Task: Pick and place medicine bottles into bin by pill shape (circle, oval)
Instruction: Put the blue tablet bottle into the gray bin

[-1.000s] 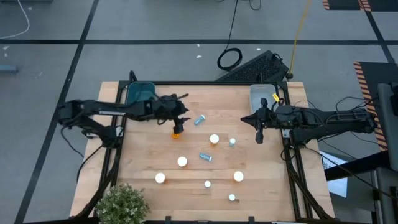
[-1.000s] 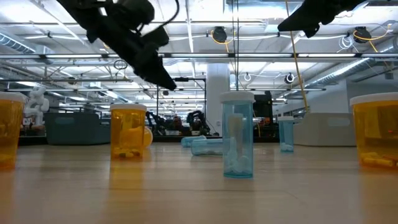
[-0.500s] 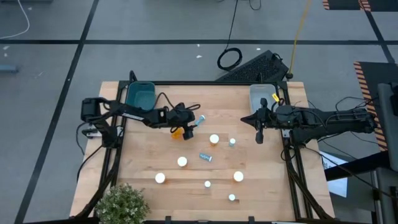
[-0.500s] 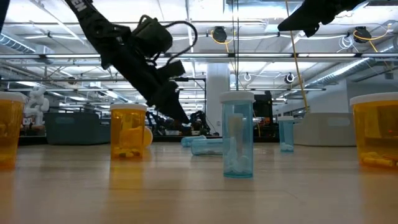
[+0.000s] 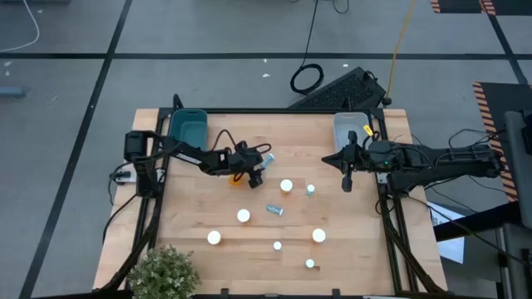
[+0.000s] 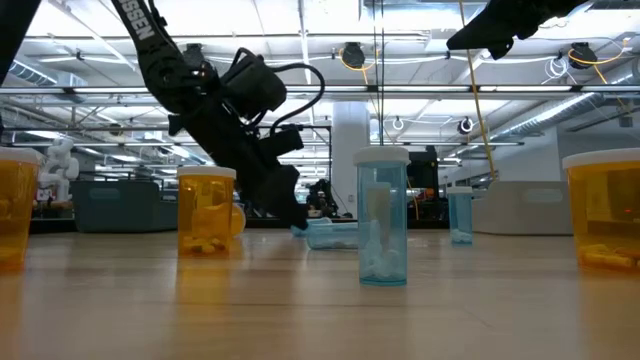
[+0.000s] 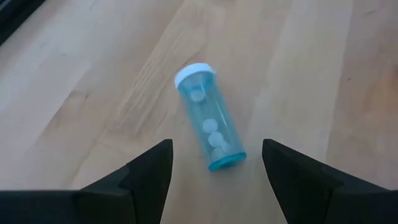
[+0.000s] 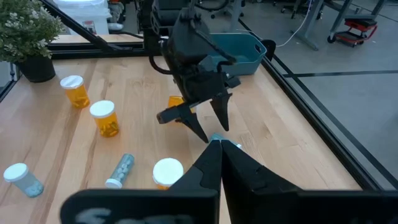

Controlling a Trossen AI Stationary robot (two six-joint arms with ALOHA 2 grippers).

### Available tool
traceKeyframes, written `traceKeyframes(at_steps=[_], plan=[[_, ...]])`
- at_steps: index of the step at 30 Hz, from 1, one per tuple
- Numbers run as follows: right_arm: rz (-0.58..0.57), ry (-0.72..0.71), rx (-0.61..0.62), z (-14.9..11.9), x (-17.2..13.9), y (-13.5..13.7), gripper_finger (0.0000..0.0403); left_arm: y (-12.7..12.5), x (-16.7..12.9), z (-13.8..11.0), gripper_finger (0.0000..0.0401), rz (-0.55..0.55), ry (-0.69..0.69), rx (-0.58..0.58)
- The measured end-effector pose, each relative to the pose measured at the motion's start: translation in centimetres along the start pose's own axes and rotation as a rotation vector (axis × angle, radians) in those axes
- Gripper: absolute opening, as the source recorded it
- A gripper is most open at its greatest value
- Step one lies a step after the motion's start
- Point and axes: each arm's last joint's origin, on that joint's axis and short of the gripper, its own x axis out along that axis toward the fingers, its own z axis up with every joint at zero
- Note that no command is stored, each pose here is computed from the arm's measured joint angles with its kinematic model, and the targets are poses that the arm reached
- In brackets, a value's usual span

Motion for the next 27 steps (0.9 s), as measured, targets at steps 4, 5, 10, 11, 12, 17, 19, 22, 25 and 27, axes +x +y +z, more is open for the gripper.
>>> traceKeyframes(at_steps=[4,5,10,11,12,17,19,22,25,27], plan=[[0.000,0.000,0.000,0.0,0.0,0.0,0.0000,0.1,0.1,-0.2,0.0253,0.045,0.009,-0.010],[0.000,0.000,0.000,0.0,0.0,0.0,0.0000,0.1,0.1,-0.2,0.0253,0.048,0.007,-0.013],[0.000,0.000,0.000,0.0,0.0,0.0,0.0000,0.2,0.1,-0.1,0.0253,0.052,0.004,-0.011],[0.000,0.000,0.000,0.0,0.0,0.0,0.0000,0.2,0.1,-0.1,0.0253,0.053,0.004,-0.010],[0.000,0.000,0.000,0.0,0.0,0.0,0.0000,0.2,0.1,-0.1,0.0253,0.053,0.005,-0.008],[0.000,0.000,0.000,0.0,0.0,0.0,0.0000,0.4,0.2,-0.1,0.0252,0.056,0.006,-0.006],[0.000,0.000,0.000,0.0,0.0,0.0,0.0000,0.5,0.5,-0.4,0.0247,0.062,0.012,-0.008],[0.001,0.000,0.000,0.0,0.0,0.0,0.0000,0.6,1.2,-0.8,0.0230,0.057,0.016,-0.003],[0.001,-0.001,0.000,0.0,0.0,0.0,0.0000,0.3,1.7,-0.9,0.0208,0.047,-0.003,-0.003],[0.001,-0.002,0.001,0.0,0.0,0.0,0.0000,0.1,1.8,-1.0,0.0191,0.050,-0.008,0.002]])
